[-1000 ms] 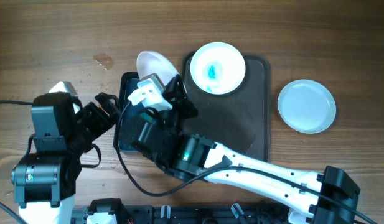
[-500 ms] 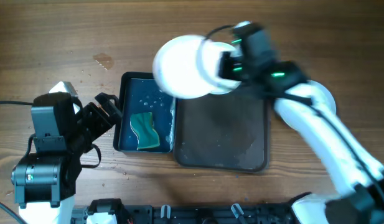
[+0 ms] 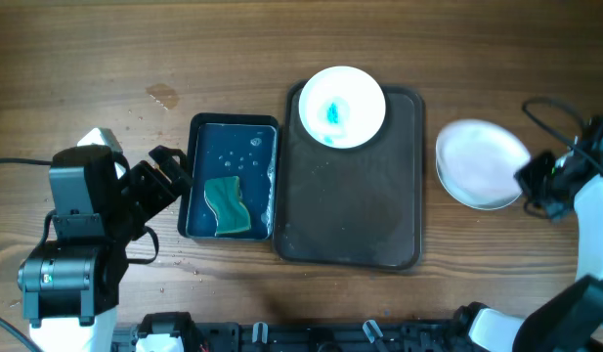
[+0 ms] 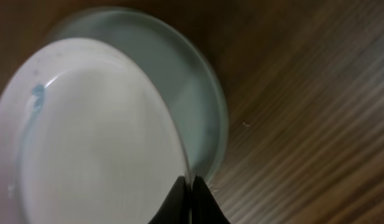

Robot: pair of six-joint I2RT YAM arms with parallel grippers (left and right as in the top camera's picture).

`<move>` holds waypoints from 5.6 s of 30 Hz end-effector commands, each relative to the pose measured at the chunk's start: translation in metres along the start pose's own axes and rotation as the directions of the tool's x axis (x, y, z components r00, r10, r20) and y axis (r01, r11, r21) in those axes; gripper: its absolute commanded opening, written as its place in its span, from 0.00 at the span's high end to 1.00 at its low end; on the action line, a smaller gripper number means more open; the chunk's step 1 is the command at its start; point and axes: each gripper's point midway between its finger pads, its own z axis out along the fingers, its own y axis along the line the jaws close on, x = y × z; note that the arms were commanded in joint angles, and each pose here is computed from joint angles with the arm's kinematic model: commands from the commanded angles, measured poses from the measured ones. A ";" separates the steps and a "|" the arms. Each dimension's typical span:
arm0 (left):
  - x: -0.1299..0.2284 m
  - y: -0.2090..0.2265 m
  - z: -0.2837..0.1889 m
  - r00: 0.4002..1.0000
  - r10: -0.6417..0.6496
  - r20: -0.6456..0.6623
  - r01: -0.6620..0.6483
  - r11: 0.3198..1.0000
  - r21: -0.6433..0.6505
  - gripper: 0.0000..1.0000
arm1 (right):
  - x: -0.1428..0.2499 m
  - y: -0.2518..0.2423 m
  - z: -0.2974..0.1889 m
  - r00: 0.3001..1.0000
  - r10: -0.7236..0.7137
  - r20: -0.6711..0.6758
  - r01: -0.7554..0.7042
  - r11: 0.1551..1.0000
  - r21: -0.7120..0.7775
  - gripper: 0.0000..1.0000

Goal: Clean dirty plates on tray and stack at the side
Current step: 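Set the second plate onto the first plate at the right side, then grip the last white plate with the right gripper and slide it to tray center, then grasp the sponge in the water tray with the left gripper, then scrub the last plate with the sponge while the right gripper holds it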

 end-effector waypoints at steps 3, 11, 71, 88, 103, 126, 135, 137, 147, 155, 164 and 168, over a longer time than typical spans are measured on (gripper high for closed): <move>-0.004 -0.004 -0.004 1.000 0.002 0.009 -0.003 1.000 0.017 0.00 | 0.007 -0.010 0.009 1.000 0.003 -0.012 -0.003 1.000 0.004 0.58; -0.004 -0.004 -0.004 1.000 0.002 0.009 -0.003 1.000 0.017 0.00 | 0.054 0.141 -0.131 0.818 -0.507 0.271 0.575 0.703 -0.419 0.37; 0.053 -0.007 0.025 0.948 0.114 -0.298 -0.114 0.993 0.018 0.15 | 0.189 0.156 -0.085 0.633 -0.772 0.064 0.742 0.581 -0.334 0.53; 0.198 0.053 0.188 0.639 -0.026 -0.769 -0.309 0.907 -0.288 0.96 | 0.192 0.157 -0.086 0.634 -0.772 0.056 0.736 0.579 -0.352 0.49; 0.128 0.056 0.178 0.844 0.154 -0.514 -0.369 0.862 -0.347 0.55 | 0.192 0.156 -0.086 0.635 -0.771 0.054 0.734 0.580 -0.352 0.50; 0.170 0.062 0.186 0.789 0.197 -0.582 -0.372 0.907 -0.197 0.69 | 0.218 0.109 -0.017 0.662 -0.744 -0.091 0.690 0.652 -0.316 0.50; 0.131 0.023 0.166 0.807 0.218 -0.550 -0.364 0.915 -0.172 0.96 | 0.206 0.125 0.009 0.686 -0.727 -0.032 0.691 0.664 -0.286 0.54; 0.112 0.004 0.153 0.810 0.250 -0.531 -0.376 0.915 -0.142 0.96 | 0.205 0.127 0.020 0.686 -0.727 -0.042 0.693 0.670 -0.268 0.55; 0.087 -0.089 0.111 0.791 0.335 -0.511 -0.318 0.940 0.124 0.96 | 0.217 0.129 0.082 0.672 -0.725 -0.149 0.685 0.685 -0.247 0.96; 0.193 -0.158 0.150 0.687 0.410 -0.600 -0.277 0.911 0.305 0.96 | 0.217 0.126 0.082 0.671 -0.724 -0.159 0.685 0.688 -0.241 0.96; 0.291 -0.123 0.231 0.586 0.318 -0.746 -0.324 0.935 0.144 0.96 | 0.219 0.123 0.082 0.669 -0.723 -0.173 0.685 0.690 -0.236 0.96; 0.224 -0.065 0.238 0.708 0.289 -0.645 -0.502 0.848 -0.171 0.96 | 0.219 0.123 0.082 0.669 -0.723 -0.174 0.684 0.690 -0.238 0.96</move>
